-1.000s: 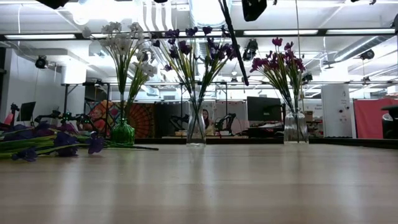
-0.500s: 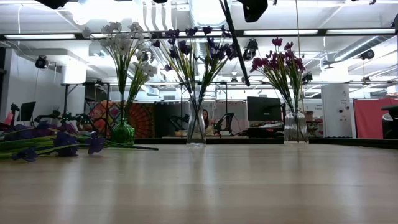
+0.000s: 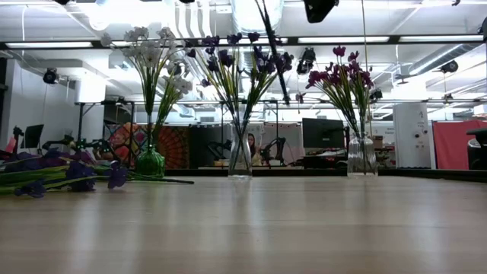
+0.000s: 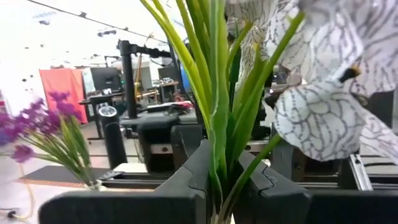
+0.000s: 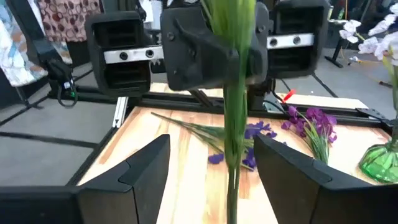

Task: Sort flowers into vase by color
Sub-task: Put the white flowers into the green vase

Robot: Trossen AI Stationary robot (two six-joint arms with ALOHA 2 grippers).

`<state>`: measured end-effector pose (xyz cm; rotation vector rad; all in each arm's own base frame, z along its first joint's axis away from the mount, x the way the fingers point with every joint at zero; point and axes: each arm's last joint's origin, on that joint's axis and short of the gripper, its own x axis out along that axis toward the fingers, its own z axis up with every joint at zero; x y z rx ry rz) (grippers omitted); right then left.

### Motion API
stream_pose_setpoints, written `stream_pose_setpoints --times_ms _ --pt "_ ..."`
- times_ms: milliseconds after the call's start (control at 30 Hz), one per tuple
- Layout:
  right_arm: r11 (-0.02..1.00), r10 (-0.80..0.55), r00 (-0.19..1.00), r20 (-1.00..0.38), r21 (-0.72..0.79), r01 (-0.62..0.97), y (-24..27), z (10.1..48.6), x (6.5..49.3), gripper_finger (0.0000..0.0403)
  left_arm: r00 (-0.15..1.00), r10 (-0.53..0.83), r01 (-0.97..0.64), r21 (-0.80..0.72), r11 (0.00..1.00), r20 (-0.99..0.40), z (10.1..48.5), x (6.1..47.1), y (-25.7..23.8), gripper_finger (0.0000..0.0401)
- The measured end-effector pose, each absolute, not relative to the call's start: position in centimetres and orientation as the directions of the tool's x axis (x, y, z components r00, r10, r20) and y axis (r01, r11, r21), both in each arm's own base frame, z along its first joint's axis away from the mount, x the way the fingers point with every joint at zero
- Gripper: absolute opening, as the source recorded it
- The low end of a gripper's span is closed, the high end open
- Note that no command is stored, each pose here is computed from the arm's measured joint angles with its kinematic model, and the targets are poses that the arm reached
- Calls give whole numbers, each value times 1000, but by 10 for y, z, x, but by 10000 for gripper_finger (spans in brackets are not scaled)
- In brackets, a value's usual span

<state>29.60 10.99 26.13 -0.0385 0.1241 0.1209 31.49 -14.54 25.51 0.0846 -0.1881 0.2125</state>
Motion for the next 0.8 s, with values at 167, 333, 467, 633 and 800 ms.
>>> stream_pose_setpoints --times_ms 167,333,467,633,800 --pt "993 112 981 -159 -19 -116 105 270 285 237 946 276 -294 88 952 172 275 300 -144 15" --pt "993 112 982 -153 -7 -114 102 281 275 244 912 393 -405 106 908 115 296 281 -133 15" --pt "993 111 981 -158 -12 -114 99 286 270 244 892 433 -443 60 895 130 321 261 -124 15" --pt "993 109 980 -167 -16 -114 99 285 270 243 882 440 -449 23 893 169 349 236 -110 15" --pt "994 107 978 -181 -15 -112 100 281 272 242 848 482 -487 -35 873 221 376 207 -93 15"
